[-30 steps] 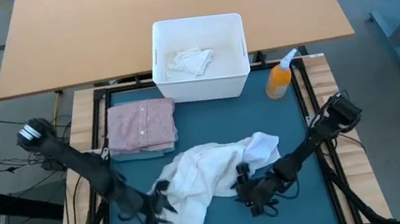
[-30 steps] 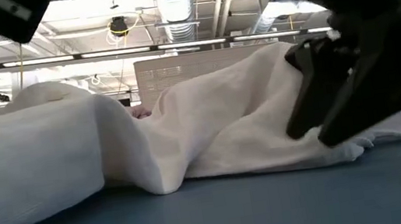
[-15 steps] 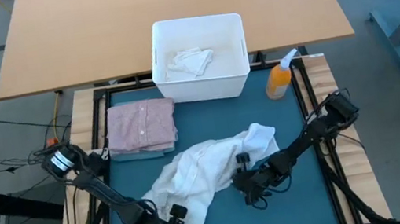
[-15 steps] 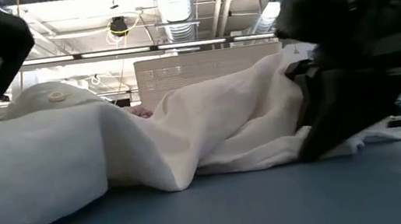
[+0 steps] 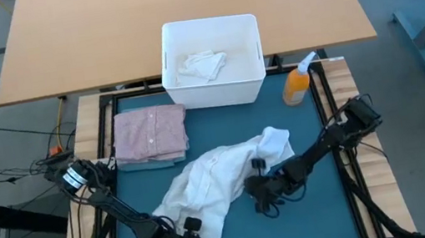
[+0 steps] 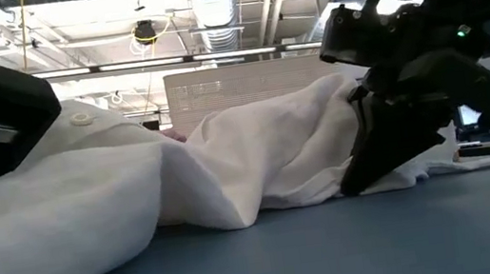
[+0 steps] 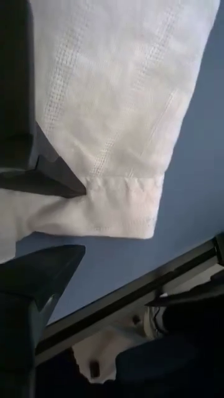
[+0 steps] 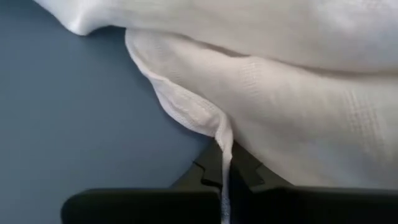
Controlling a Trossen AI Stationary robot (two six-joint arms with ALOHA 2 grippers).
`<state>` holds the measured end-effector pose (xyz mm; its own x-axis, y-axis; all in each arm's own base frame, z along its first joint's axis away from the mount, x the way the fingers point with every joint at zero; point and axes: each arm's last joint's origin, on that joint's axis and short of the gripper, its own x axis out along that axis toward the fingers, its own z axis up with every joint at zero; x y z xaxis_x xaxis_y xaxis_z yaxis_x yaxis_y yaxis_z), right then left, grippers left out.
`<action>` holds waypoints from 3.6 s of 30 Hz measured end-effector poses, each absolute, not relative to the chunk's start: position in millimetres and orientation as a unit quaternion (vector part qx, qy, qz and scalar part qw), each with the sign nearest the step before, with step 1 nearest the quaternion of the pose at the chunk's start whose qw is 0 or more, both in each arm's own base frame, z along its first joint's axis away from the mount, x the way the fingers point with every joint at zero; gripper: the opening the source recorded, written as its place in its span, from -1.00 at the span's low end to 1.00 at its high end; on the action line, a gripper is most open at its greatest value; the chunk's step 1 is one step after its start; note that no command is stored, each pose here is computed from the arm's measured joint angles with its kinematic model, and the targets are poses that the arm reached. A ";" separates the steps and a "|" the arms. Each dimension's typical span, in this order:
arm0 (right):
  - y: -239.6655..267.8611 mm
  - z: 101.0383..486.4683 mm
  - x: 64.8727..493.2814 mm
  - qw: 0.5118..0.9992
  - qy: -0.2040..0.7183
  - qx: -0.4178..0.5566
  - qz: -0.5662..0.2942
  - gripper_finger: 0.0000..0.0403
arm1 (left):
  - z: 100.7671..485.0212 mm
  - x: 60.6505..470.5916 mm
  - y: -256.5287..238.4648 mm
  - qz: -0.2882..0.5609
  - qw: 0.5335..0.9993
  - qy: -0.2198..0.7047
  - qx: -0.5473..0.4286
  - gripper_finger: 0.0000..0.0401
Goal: Fold Laundry from Bin
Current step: Fold the white shirt
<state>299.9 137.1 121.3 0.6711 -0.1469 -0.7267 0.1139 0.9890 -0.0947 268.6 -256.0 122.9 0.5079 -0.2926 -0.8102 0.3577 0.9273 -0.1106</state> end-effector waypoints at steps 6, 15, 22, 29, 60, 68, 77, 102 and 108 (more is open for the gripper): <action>148.2 128.1 292.8 0.917 0.394 -0.002 -0.060 -0.91 | 121.7 268.2 -254.1 -0.166 0.870 0.464 0.027 -0.92; 150.8 175.4 262.9 0.917 0.394 0.029 -0.054 -0.91 | 147.8 255.0 -248.1 -0.123 0.885 0.446 0.055 -1.00; 145.7 239.1 225.6 0.941 0.332 0.067 -0.014 -0.91 | 240.8 220.9 -235.3 -0.080 0.947 0.304 0.062 -1.00; 131.8 298.1 174.6 0.967 0.232 0.102 0.019 -0.91 | 330.3 162.1 -215.3 -0.092 0.985 0.135 0.053 -1.00; -5.1 327.9 227.9 0.960 0.149 -0.057 -0.232 -0.89 | 341.3 106.7 -135.0 0.132 0.983 0.121 0.024 -1.00; -63.8 318.8 242.1 0.906 0.371 0.040 -0.198 -0.44 | 343.1 104.5 -131.0 0.132 0.984 0.120 0.011 -1.00; -36.4 334.3 218.3 0.851 0.459 0.143 -0.211 0.16 | 341.5 106.7 -128.8 0.132 0.982 0.133 0.011 -1.00; 60.0 231.0 201.2 0.905 0.408 0.073 -0.096 0.19 | 339.8 108.1 -130.2 0.112 0.981 0.155 0.015 -1.00; 62.7 211.7 212.4 0.888 0.451 -0.005 -0.087 0.19 | 338.5 108.9 -132.0 0.107 0.981 0.161 0.010 -1.00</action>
